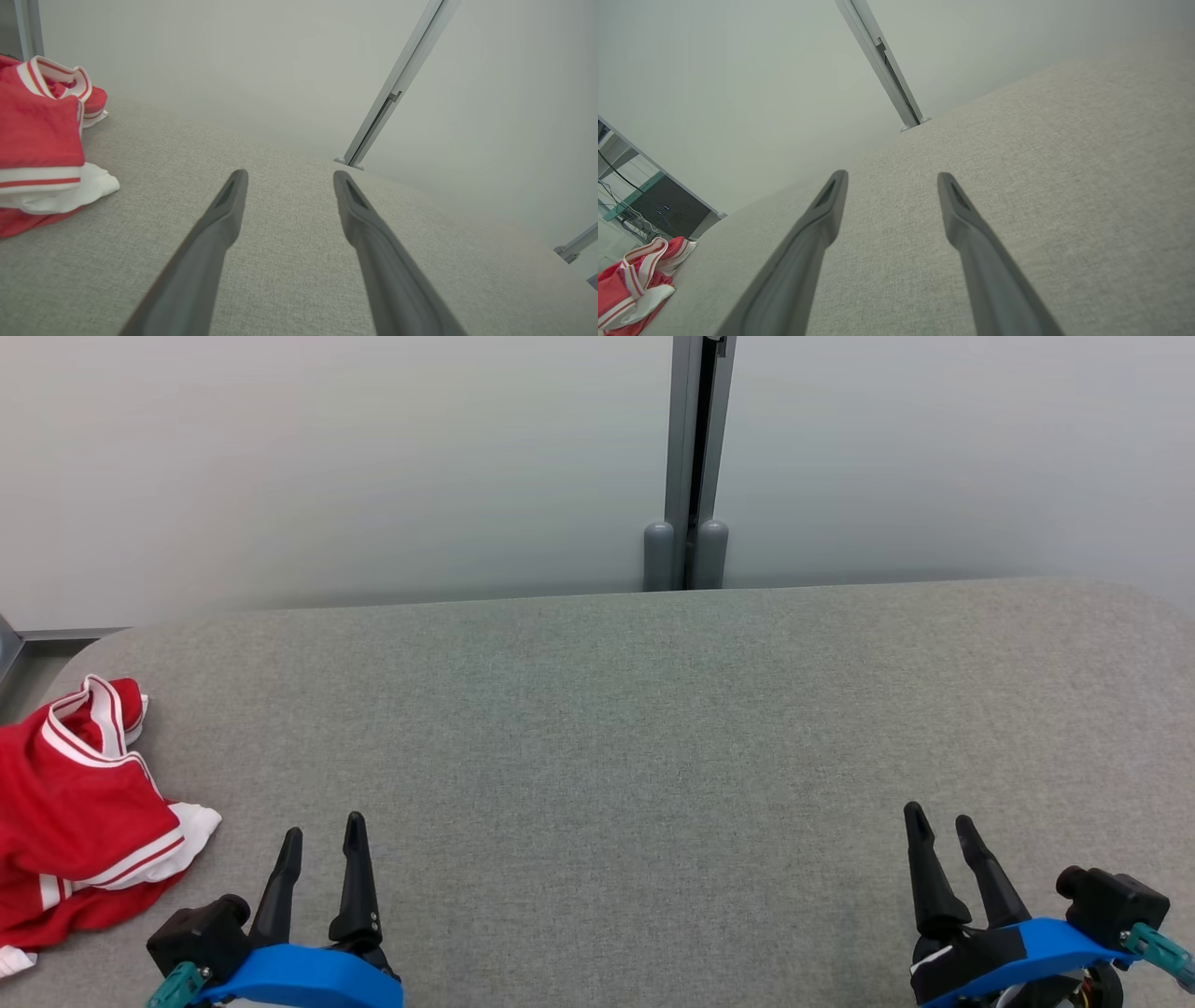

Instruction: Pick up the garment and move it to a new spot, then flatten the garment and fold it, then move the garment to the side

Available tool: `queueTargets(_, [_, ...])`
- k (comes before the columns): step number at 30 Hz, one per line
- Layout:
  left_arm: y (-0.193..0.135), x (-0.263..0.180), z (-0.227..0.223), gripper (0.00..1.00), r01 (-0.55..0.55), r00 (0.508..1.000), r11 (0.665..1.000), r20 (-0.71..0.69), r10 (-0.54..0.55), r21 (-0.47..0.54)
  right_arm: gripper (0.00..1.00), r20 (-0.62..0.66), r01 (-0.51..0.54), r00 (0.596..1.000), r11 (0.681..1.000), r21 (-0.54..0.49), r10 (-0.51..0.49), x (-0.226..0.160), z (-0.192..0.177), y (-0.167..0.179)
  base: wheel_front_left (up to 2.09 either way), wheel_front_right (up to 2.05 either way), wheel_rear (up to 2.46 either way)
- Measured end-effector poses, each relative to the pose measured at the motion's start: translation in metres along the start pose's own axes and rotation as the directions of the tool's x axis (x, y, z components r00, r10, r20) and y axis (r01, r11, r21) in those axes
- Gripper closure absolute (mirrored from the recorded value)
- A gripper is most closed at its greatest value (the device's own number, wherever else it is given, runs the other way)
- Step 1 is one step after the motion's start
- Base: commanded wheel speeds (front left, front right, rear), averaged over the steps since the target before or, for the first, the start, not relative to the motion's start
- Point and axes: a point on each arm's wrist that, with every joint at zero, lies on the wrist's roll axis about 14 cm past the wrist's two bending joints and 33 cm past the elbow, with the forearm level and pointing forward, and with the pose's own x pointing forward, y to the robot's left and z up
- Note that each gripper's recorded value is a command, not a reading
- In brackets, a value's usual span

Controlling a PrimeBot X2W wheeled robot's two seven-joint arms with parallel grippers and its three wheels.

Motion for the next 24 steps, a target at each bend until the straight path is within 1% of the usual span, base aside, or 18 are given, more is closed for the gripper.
queueTargets(16, [-0.0035, -0.0023, -0.0029, 0.0, 0.018, 1.0, 0.99, 0.009, -0.02, 0.139, 0.0, 0.0, -0.01, 1.0, 0.989, -0.147, 0.01, -0.0013, 0.0023, -0.0012, 0.0, 0.0, 0.0])
queueTargets(24, [-0.0042, -0.0033, -0.0059, 0.0, 0.024, 1.0, 0.982, 0.006, -0.026, 0.186, 0.0, 0.006, -0.015, 1.0, 0.978, -0.208, 0.016, -0.0024, 0.004, -0.0014, 0.0, 0.0, 0.0])
